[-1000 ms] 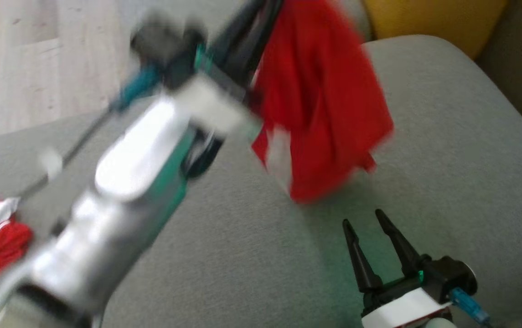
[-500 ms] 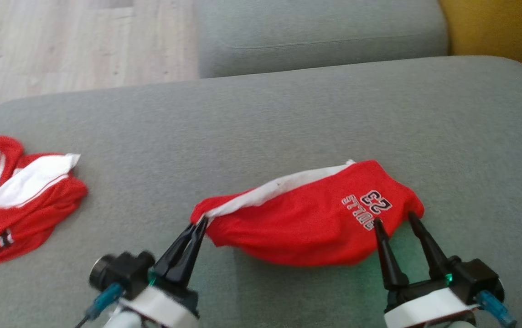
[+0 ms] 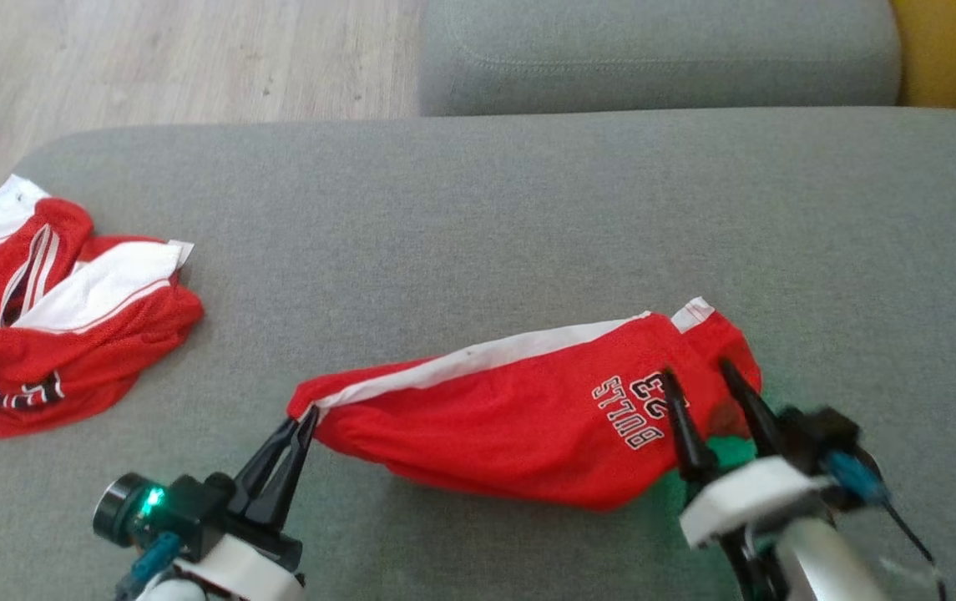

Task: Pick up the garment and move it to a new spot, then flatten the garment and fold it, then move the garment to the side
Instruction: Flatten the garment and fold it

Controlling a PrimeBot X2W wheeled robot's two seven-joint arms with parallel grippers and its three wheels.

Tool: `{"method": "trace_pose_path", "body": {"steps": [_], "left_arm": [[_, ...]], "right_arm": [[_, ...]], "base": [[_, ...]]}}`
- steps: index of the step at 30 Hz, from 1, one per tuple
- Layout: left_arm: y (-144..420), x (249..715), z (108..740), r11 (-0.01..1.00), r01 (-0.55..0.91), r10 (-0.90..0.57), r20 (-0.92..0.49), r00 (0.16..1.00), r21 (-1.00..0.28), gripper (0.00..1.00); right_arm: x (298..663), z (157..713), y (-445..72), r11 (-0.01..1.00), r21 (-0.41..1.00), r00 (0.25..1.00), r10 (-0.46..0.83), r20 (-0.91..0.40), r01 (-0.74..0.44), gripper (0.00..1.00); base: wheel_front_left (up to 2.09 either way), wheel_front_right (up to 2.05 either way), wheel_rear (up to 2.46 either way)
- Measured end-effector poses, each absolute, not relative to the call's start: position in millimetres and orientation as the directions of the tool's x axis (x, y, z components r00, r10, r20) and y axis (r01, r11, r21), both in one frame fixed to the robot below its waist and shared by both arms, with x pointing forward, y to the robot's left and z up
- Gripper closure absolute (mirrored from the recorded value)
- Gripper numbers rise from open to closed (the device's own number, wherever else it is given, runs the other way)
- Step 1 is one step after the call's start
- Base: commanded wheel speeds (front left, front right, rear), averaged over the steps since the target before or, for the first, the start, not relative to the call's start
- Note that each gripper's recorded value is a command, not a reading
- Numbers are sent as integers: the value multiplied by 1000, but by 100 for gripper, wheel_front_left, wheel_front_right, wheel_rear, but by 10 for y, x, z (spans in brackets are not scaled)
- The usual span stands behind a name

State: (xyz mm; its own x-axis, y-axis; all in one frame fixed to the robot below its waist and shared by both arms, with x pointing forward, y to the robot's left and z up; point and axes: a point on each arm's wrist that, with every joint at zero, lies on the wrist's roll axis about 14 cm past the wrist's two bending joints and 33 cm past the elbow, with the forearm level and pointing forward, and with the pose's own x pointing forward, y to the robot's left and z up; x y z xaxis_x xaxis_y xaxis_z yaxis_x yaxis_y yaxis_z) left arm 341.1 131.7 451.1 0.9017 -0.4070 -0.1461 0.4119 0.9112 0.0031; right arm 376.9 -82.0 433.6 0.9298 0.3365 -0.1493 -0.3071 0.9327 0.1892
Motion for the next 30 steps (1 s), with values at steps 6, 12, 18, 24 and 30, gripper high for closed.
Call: {"method": "trace_pose_path", "body": {"steps": [6,12,18,24,30], "left_arm": [[1306,3438,4447,914,405,-401,-160,902,-11,100],[1289,3465,4439,917,398,-396,-158,904,-20,100],[1310,3451,4417,923,383,-382,-164,909,-26,100],[1321,3428,4416,926,375,-376,-163,912,-35,100],[1293,3430,4448,925,377,-379,-151,913,-41,100]], "right_arm": [[4182,4221,-684,914,79,869,404,-285,-398,0],[4457,4118,-698,888,-52,809,390,-439,-457,0],[4458,3890,-647,847,-114,715,358,-601,-519,0],[4380,3742,-638,836,-113,666,338,-665,-537,75],[4358,3777,-577,833,-104,676,361,-643,-544,100]], "base": [[0,0,0],[0,0,0],[0,0,0],[0,0,0],[0,0,0]]}}
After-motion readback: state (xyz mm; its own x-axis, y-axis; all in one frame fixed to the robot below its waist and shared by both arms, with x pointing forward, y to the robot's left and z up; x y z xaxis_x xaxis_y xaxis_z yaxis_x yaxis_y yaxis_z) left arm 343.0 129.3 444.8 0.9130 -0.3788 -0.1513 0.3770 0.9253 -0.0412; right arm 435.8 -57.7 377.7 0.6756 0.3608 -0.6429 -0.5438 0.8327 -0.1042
